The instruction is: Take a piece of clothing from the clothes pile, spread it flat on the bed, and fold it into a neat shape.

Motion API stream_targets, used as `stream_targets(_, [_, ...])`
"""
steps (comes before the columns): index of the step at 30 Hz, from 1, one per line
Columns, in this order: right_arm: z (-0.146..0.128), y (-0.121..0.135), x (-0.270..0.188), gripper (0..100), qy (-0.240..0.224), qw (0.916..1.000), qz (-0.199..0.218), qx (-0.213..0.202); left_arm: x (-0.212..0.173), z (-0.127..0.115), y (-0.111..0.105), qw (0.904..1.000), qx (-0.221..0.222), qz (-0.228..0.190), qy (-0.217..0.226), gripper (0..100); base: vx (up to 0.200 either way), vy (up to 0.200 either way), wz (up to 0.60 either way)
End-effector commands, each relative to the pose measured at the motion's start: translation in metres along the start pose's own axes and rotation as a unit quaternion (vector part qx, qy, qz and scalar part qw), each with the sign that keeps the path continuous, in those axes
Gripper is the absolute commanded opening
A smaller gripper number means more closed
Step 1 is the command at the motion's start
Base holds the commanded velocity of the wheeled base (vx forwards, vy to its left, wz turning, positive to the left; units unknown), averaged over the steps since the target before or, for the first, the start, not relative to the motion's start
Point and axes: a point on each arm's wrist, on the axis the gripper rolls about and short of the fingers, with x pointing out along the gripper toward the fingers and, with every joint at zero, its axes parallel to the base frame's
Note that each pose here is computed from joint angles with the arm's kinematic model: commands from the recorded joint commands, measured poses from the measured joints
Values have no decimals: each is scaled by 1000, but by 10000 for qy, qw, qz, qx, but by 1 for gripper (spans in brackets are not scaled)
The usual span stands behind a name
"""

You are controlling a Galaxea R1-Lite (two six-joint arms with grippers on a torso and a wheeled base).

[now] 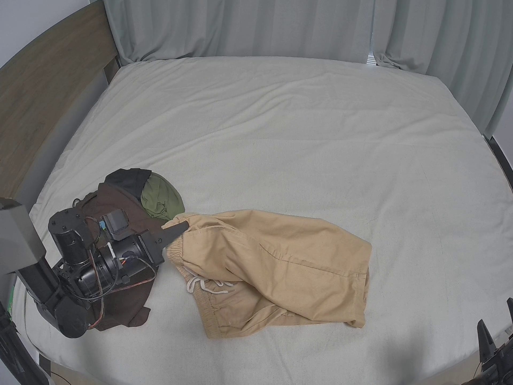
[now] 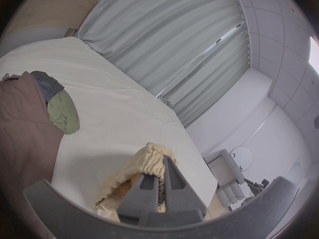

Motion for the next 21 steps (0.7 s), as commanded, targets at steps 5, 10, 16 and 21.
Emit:
stream_targets(5, [6,0,-2,100,-340,9994,48,-24,1,-3,3,10000,-30,30,57,0,0,0,0])
stream_targets(10, [77,-1,-2,100,-785,9968,137,-63,0,-2,3,10000,-43,33,46,0,0,0,0])
stream_targets(16, [119,-1,24,100,-357,9900,810,1095,2,0,3,10000,-26,7,6,0,0,0,0])
stream_targets(21, [140,2,42,100,-42,9784,1425,1498,0,-2,2,9999,-48,-61,98,0,0,0,0])
